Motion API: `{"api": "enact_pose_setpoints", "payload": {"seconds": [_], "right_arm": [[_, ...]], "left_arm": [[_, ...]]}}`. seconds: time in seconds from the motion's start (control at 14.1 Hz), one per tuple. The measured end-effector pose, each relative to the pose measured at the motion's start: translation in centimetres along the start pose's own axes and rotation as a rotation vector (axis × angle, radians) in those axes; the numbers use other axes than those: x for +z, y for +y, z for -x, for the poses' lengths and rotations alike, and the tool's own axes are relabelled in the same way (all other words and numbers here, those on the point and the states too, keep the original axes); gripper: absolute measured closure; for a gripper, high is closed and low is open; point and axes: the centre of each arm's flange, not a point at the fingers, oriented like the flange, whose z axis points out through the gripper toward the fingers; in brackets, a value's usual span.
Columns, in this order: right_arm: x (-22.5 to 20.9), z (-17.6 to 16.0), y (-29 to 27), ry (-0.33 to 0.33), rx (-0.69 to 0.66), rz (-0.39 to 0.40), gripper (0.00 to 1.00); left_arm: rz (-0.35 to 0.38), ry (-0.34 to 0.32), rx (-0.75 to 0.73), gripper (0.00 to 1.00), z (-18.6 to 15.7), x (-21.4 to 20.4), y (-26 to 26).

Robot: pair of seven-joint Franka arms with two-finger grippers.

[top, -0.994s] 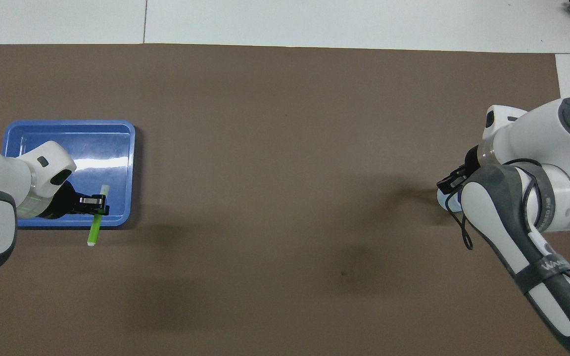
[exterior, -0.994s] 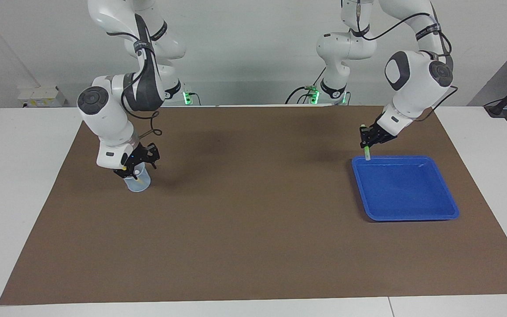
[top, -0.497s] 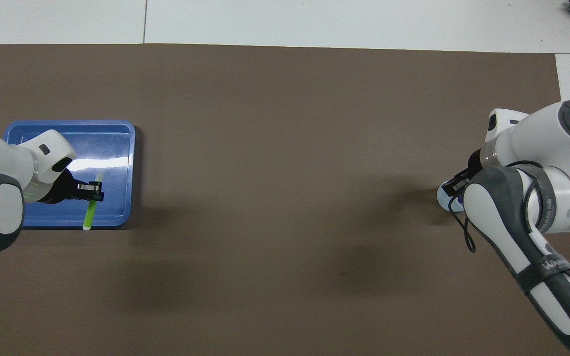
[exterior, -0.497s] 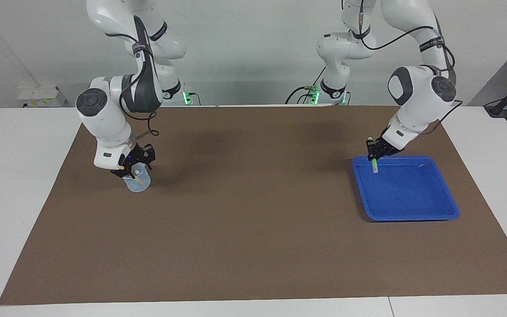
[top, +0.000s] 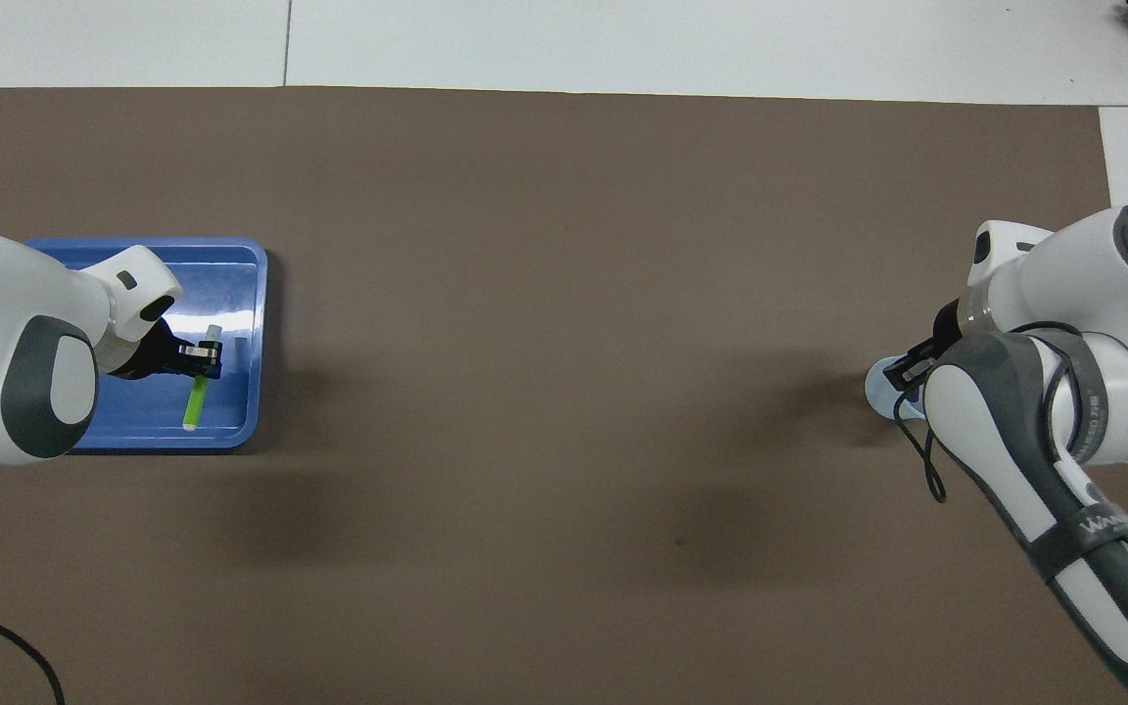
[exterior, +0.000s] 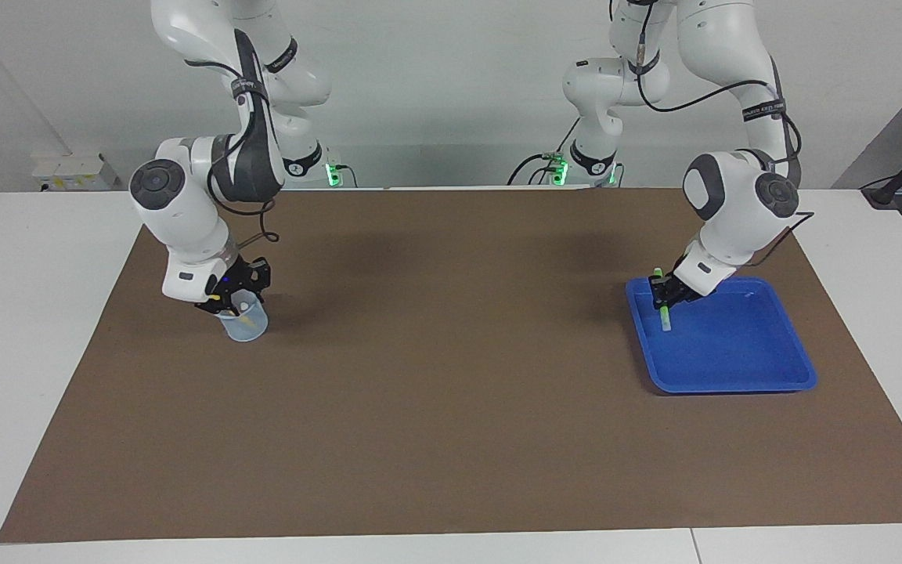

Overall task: Right arm passes pens to left for tray arrangement
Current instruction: 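Lower the green pen into the tray with the left gripper and release, then lift the purple pen from the cup with the right gripper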

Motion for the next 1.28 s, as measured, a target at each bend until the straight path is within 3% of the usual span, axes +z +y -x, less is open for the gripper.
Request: {"api": "enact_pose_setpoints", "payload": {"seconds": [0.14, 0.21, 0.5, 0.64, 0.99, 1.06, 1.21, 1.28], "right_arm": [[0.1, 0.3, 0.2, -0.002, -0.006, -0.001, 0.51], [0.3, 0.6, 0.3, -0.006, -0.011, -0.004, 0.59], [0.3, 0.8, 0.2, -0.005, -0.022, -0.003, 0.69], [0.1, 0.8, 0.2, -0.002, -0.023, 0.001, 0.8], [0.0, 0.8, 0.5, 0.003, -0.029, 0.004, 0.81], [-0.2, 0.9, 0.5, -0.003, -0.042, 0.0, 0.81], [-0.9, 1.0, 0.7, -0.018, -0.054, -0.009, 0.81], [-1.5, 1.0, 0.9, -0.027, -0.056, -0.013, 0.81]], "left_arm": [[-0.014, -0.001, 0.009, 0.83, -0.4, 1.2, -0.9], [-0.018, -0.003, 0.012, 0.83, -0.6, 1.7, -1.0], [-0.031, 0.007, 0.035, 0.83, -0.9, 2.0, -1.5], [-0.042, 0.016, 0.055, 0.83, -1.0, 2.0, -1.9], [-0.048, 0.019, 0.103, 0.8, -1.1, 2.3, -2.1], [-0.048, 0.017, 0.103, 0.74, -1.1, 2.5, -2.1], [-0.045, 0.018, 0.098, 0.52, -1.1, 2.6, -2.1], [-0.04, 0.022, 0.094, 0.5, -1.2, 2.6, -2.1]]}}
